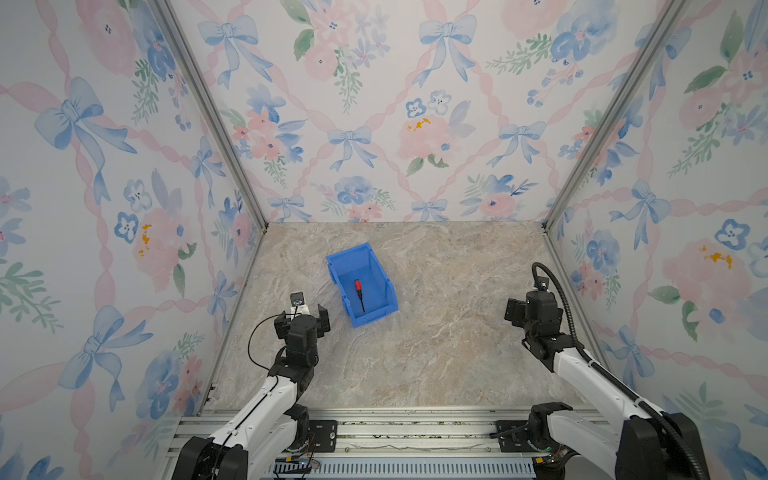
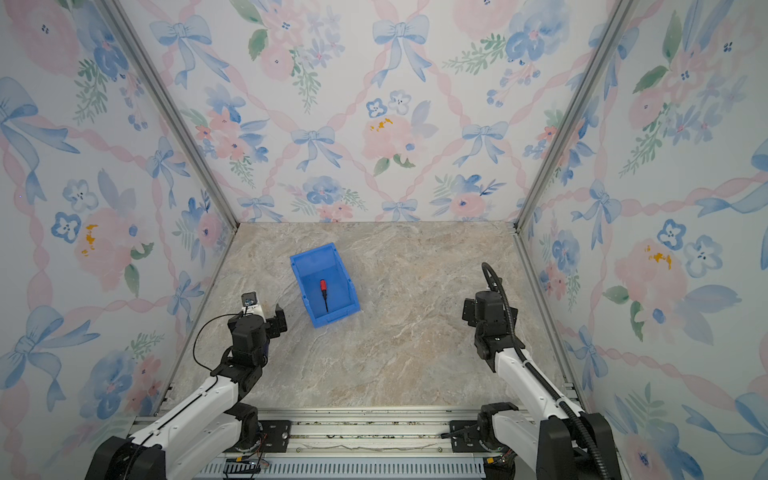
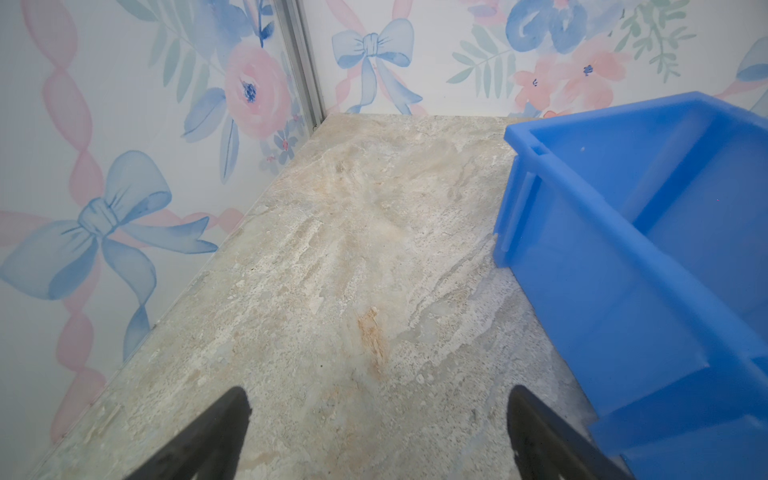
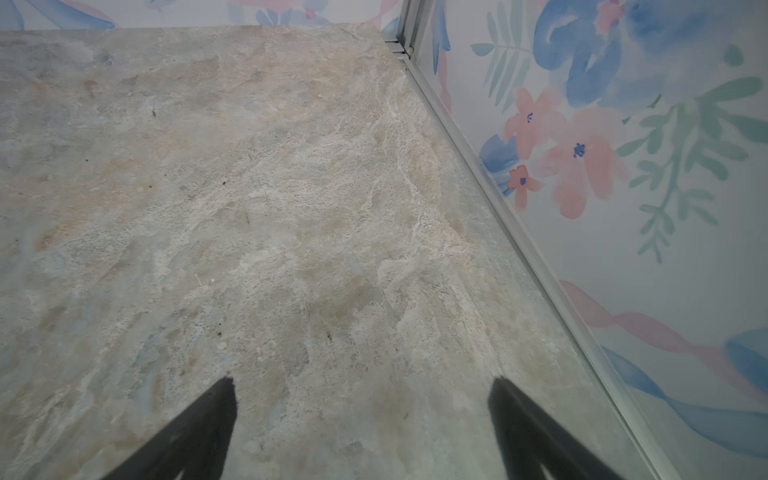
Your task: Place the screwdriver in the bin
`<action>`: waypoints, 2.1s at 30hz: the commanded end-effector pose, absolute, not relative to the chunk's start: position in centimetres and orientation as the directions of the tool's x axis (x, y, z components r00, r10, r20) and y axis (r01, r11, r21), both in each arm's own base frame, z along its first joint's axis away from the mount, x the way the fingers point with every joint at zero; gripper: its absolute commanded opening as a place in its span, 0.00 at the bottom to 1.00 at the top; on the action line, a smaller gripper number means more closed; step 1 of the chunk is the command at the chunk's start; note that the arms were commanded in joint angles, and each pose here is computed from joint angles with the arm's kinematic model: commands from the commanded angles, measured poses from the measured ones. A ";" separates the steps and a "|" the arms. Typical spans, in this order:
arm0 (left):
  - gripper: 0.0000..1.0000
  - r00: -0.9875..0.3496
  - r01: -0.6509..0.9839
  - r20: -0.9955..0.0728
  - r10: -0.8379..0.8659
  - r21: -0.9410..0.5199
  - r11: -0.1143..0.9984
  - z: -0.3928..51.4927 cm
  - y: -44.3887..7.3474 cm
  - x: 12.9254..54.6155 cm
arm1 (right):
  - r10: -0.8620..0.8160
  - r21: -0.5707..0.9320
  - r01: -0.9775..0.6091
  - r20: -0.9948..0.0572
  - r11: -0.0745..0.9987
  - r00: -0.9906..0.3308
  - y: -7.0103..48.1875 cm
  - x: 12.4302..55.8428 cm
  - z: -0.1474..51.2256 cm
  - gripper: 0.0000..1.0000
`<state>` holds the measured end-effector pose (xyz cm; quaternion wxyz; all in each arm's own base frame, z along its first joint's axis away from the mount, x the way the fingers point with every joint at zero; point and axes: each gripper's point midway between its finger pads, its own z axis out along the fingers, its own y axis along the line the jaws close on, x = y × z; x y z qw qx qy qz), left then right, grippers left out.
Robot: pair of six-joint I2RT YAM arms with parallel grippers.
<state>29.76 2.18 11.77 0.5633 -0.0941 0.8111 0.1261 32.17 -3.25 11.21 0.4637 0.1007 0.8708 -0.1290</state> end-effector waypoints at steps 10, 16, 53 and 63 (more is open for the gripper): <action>0.98 -0.232 -0.307 -0.972 -0.018 0.056 0.950 12.6 3.2 30.3 | -0.018 -0.105 0.195 -0.915 0.975 -0.404 -1.8 36.5 11.8 0.97; 0.98 -0.208 -0.280 -0.978 -0.023 0.037 0.959 12.8 3.2 32.9 | -0.010 -0.080 0.177 -0.932 0.981 -0.362 -1.7 38.9 12.1 0.97; 0.97 -0.196 -0.189 -0.980 0.029 0.067 0.980 10.9 1.9 37.3 | -0.016 -0.054 0.108 -0.944 0.993 -0.329 -0.5 39.9 9.7 0.97; 0.97 -0.199 -0.188 -0.980 0.029 0.067 0.980 10.8 1.9 37.3 | -0.015 -0.054 0.109 -0.944 0.993 -0.330 -0.5 39.9 9.7 0.97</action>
